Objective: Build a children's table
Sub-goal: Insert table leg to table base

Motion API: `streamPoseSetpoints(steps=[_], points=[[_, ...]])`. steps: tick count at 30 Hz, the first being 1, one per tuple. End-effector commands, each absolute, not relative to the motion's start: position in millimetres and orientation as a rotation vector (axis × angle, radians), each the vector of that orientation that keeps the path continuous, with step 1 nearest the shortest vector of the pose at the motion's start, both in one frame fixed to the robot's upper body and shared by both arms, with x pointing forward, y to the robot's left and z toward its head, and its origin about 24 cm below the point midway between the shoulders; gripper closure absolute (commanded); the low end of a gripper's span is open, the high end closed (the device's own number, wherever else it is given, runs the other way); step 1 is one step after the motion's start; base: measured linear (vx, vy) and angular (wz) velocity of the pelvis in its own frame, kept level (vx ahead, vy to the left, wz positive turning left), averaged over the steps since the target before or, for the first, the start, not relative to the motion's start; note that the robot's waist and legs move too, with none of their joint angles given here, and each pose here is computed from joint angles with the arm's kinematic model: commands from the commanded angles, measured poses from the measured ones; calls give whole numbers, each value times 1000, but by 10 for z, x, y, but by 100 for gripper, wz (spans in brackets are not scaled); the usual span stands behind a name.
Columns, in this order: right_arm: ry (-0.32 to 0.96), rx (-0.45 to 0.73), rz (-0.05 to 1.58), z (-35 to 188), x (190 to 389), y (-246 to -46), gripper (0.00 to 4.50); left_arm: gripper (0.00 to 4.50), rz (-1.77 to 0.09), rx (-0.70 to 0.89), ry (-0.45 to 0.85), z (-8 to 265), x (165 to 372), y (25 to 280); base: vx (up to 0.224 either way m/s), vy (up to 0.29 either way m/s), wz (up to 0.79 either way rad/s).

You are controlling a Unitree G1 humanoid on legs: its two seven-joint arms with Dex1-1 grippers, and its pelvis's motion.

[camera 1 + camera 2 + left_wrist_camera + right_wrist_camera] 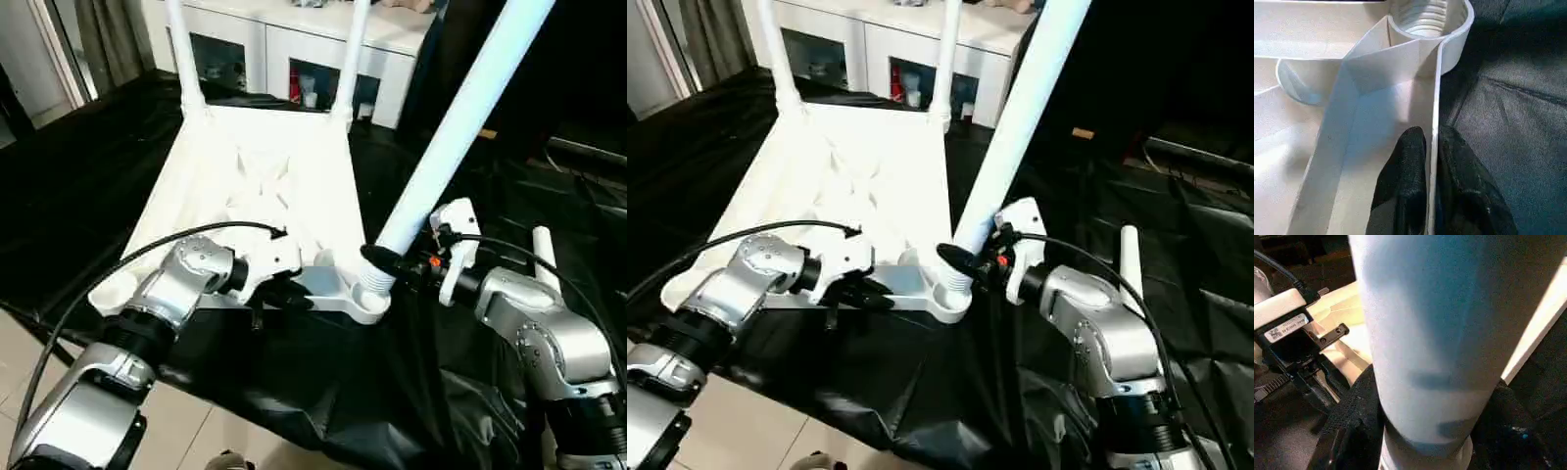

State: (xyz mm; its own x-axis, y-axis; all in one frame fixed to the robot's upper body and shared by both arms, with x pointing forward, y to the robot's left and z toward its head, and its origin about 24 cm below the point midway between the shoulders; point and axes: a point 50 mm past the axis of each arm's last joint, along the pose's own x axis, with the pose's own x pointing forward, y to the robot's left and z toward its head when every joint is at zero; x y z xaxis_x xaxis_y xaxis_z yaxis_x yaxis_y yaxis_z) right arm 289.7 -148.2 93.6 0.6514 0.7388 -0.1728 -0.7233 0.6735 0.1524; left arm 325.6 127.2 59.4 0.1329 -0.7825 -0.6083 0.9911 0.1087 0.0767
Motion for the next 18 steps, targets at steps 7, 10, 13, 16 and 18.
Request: streamPoseSetpoints(steps=[7, 10, 13, 16, 18], points=[[218, 65, 825, 984, 2892, -1519, 261, 393, -1367, 522, 428, 644, 3307, 1238, 0, 0, 0], [219, 64, 824, 984, 2894, -1523, 261, 393, -1369, 515, 427, 639, 3304, 1230, 0, 0, 0], [219, 64, 824, 985, 2893, -1519, 261, 393, -1374, 506, 448, 612, 3297, 1227, 0, 0, 0], [220, 63, 825, 983, 2890, -1514, 261, 429, -1371, 492, 467, 598, 3299, 1231, 0, 0, 0], [221, 63, 825, 981, 2890, -1514, 261, 441, -1365, 478, 472, 601, 3308, 1231, 0, 0, 0]])
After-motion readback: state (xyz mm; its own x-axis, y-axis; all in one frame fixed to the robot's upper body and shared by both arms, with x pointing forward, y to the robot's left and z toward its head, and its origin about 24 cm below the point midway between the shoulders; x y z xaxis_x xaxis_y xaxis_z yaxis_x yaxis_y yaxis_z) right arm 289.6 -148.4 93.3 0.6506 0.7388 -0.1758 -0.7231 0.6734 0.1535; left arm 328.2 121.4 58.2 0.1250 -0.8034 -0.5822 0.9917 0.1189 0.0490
